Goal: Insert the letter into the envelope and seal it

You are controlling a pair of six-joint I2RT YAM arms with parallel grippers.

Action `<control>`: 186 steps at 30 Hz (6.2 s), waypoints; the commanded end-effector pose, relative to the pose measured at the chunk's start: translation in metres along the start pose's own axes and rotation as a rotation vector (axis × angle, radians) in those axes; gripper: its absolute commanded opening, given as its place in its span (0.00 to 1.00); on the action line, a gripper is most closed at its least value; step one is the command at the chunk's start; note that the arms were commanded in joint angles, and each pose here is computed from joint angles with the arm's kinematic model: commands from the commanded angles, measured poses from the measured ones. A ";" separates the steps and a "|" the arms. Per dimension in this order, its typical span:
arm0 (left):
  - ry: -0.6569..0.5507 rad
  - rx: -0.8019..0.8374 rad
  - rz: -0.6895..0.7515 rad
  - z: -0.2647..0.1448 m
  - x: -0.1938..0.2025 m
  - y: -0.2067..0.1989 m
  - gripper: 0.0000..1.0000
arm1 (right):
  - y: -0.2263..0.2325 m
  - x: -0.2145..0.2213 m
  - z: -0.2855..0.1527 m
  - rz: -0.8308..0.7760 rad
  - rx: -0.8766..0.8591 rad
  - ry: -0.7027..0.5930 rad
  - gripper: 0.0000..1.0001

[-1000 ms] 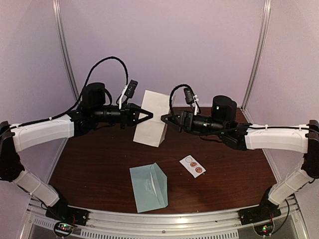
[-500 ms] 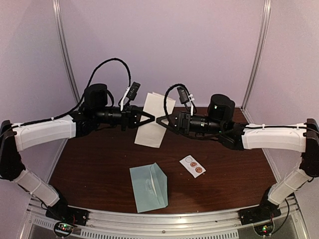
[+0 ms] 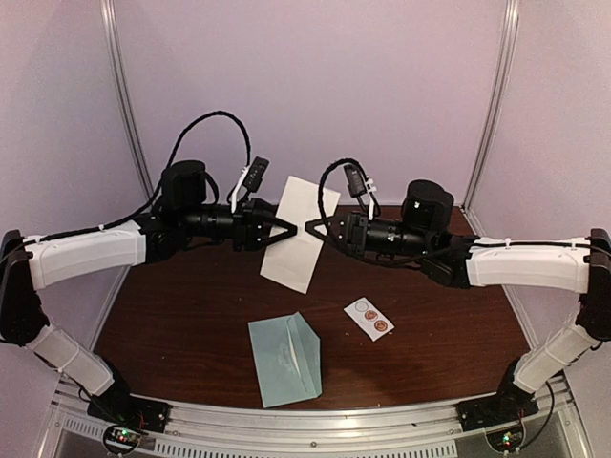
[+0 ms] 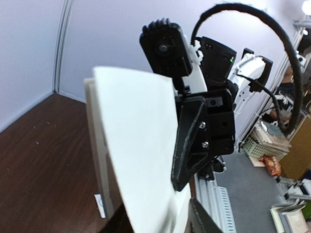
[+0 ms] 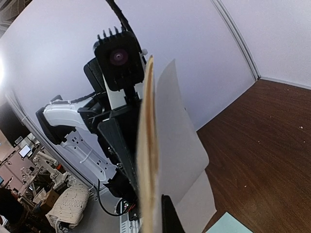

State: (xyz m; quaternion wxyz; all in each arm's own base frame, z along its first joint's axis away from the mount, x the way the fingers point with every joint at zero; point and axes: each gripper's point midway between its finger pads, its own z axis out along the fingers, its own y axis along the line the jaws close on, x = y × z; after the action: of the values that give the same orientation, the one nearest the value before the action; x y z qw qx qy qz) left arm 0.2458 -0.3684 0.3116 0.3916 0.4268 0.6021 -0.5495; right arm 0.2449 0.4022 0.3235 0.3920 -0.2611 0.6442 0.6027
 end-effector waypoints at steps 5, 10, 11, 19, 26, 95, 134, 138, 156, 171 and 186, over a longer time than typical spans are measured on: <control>-0.077 -0.111 0.102 -0.018 -0.032 0.000 0.70 | 0.007 -0.021 -0.026 -0.063 0.040 -0.052 0.00; -0.068 -0.068 0.104 -0.017 -0.032 -0.005 0.76 | 0.021 -0.018 -0.029 -0.091 -0.015 0.002 0.00; -0.062 -0.048 0.101 -0.015 -0.030 -0.007 0.76 | 0.024 -0.017 -0.029 -0.095 -0.027 0.015 0.00; -0.035 0.082 0.111 -0.007 -0.023 -0.028 0.67 | 0.026 -0.014 -0.030 -0.105 -0.025 0.049 0.00; -0.030 0.113 0.111 -0.006 -0.021 -0.032 0.50 | 0.024 -0.018 -0.028 -0.096 -0.019 0.028 0.00; -0.138 -0.086 0.014 -0.008 -0.018 -0.008 0.25 | 0.006 -0.018 -0.020 -0.029 0.101 -0.133 0.00; 0.056 -0.535 -1.009 -0.072 0.251 -0.004 0.48 | -0.039 0.233 -0.019 0.513 0.359 0.592 0.00; 0.074 -0.519 -1.025 -0.069 0.258 -0.004 0.48 | -0.045 0.236 -0.010 0.527 0.360 0.593 0.00; 0.157 -0.503 -1.076 -0.061 0.289 -0.003 0.47 | -0.111 0.262 -0.037 0.548 0.592 0.659 0.00; 0.179 -0.518 -1.097 -0.061 0.306 0.000 0.42 | -0.126 0.269 -0.038 0.520 0.669 0.711 0.00; 0.193 -0.507 -1.101 -0.056 0.311 0.003 0.40 | -0.123 0.279 -0.028 0.545 0.614 0.725 0.00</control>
State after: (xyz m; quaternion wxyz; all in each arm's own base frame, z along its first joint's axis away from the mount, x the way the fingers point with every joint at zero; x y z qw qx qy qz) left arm 0.1487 -0.2852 0.0269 0.0886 -0.0098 0.8779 -0.4705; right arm 0.1834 0.3872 0.0247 0.0347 -0.1424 0.9332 0.3281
